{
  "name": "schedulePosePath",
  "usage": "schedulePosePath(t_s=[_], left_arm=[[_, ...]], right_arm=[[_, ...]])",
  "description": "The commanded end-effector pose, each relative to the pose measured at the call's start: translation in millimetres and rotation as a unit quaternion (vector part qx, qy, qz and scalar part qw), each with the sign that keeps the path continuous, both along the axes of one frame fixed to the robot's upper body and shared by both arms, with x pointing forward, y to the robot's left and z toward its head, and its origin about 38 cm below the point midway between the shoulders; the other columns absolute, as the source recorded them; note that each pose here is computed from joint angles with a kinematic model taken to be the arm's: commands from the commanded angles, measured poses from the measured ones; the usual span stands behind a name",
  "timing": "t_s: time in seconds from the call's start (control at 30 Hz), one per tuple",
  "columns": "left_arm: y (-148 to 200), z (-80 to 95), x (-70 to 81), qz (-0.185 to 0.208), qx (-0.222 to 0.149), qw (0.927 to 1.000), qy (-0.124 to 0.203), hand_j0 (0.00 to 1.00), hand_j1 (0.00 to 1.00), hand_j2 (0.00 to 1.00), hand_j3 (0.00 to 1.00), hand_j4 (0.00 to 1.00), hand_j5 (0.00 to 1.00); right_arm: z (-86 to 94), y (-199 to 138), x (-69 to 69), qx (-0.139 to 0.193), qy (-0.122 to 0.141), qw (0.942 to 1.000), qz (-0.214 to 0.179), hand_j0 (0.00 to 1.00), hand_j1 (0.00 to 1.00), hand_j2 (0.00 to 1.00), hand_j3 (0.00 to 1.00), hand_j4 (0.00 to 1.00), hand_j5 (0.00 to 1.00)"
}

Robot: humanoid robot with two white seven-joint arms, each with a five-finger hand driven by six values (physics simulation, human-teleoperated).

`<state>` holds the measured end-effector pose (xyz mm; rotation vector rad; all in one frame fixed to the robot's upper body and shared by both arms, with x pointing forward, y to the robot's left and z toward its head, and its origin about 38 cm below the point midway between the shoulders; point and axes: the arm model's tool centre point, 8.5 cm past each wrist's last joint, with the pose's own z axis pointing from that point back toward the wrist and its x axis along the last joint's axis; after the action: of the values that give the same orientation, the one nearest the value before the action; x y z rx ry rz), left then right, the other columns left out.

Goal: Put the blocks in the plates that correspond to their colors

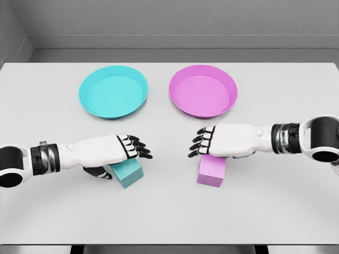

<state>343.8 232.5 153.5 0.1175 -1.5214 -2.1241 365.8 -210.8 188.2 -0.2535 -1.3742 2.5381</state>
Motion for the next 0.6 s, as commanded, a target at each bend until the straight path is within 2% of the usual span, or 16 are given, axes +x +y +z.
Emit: schedulePosePath(t_s=[0.0,0.1,0.2,0.47,0.57], left_arm=[[0,-0.5,0.0,0.002,0.000,1.0000,0.002,1.00,1.00,1.00,1.00,1.00,1.00],[0,-0.6,0.7,0.003,0.001,1.0000,0.002,1.00,1.00,1.00,1.00,1.00,1.00],[-2,-2.5,4.7,0.011,0.024,0.9996,0.010,0.99,0.99,0.99,0.99,0.99,0.99],[-11,-1.8,5.2,0.001,0.025,0.9996,0.012,0.98,0.98,0.98,0.98,0.98,0.98],[-14,-4.9,2.4,-0.009,0.024,0.9995,0.016,0.86,0.86,0.86,0.86,0.86,0.86]], right_arm=[[-5.3,4,-3.2,-0.001,0.009,0.9999,0.005,0.97,0.97,0.97,0.97,0.97,0.97],[-5.4,3,-3.2,-0.002,0.008,1.0000,0.005,0.97,0.97,0.97,0.97,0.97,0.97],[-7.5,4,-4.4,-0.004,0.011,0.9999,0.007,0.97,0.97,0.97,0.97,0.97,0.97],[-20.0,7,-12.2,-0.013,0.029,0.9993,0.018,0.97,0.97,0.97,0.97,0.97,0.97],[-27.1,7,-16.5,-0.019,0.039,0.9988,0.021,0.97,0.97,0.97,0.97,0.97,0.97]])
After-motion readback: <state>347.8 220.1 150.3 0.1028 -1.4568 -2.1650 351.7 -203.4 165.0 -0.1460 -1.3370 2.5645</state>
